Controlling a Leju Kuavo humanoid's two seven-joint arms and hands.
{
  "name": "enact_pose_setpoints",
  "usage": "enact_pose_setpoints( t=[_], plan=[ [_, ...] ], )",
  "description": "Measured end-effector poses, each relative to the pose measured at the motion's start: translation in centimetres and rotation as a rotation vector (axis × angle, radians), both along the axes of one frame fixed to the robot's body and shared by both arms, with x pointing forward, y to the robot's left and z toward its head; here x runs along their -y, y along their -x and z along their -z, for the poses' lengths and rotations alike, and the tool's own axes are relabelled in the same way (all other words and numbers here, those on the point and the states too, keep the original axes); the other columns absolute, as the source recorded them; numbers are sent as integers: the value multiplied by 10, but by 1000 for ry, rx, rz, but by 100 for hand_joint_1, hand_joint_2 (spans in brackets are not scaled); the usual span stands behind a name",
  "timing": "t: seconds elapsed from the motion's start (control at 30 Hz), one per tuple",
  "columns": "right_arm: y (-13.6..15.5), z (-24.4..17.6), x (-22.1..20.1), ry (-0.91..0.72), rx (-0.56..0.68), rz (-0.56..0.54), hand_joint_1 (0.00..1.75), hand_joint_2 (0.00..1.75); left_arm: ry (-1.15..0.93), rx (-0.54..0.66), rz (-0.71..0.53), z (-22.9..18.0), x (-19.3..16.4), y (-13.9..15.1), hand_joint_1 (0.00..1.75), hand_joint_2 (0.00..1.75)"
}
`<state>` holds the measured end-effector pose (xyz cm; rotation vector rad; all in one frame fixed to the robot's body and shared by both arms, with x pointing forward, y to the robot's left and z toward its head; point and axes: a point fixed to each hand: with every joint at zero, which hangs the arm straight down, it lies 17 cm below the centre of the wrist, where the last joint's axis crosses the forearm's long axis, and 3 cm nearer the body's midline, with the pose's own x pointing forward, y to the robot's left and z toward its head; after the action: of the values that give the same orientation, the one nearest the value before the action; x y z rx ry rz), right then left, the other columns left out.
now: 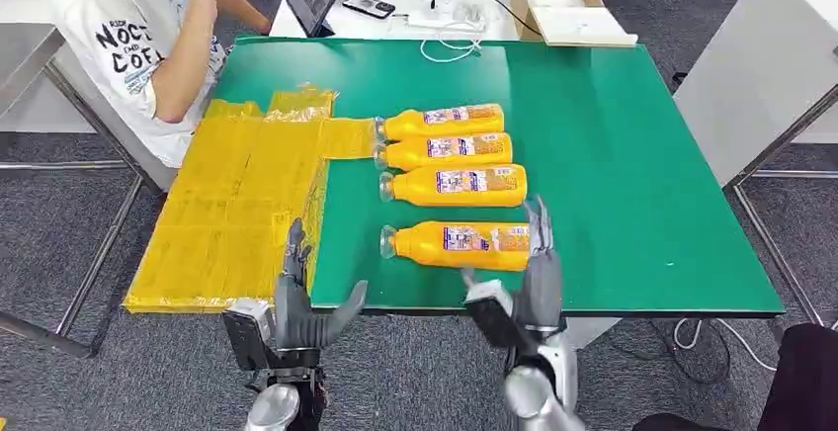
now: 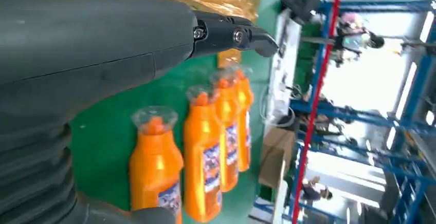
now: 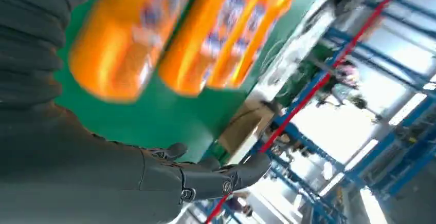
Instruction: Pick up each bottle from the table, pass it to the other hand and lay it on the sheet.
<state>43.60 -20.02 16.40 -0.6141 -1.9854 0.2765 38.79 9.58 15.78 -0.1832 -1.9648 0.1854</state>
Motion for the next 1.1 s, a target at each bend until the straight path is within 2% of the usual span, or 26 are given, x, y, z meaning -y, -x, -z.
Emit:
enact_pose_setpoints(
  t=[0.1,0.23,0.5,0.67,0.8,0.97,1.1],
  plan=[
    [-21,-10,28,37,13,39,0,175,-5,4,-2,-1,-2,-3,0,175],
    [-29,-11,44,67,9,65,0,175,-6,-2,-8,1,-4,-5,0,175],
    [-66,6,78,166,-123,101,0,175,-11,-6,8,5,-3,-7,0,175],
    [-81,25,79,202,-212,79,0,175,-9,-10,16,6,-2,-8,0,175],
    [-88,54,60,206,-329,-23,0,175,-10,-16,21,9,-3,-9,0,175],
    [-85,89,7,194,-464,-274,0,175,-15,-23,37,13,0,-11,0,175],
    [-85,97,-12,217,-498,-334,0,175,-19,-30,42,16,1,-12,0,175]
  ],
)
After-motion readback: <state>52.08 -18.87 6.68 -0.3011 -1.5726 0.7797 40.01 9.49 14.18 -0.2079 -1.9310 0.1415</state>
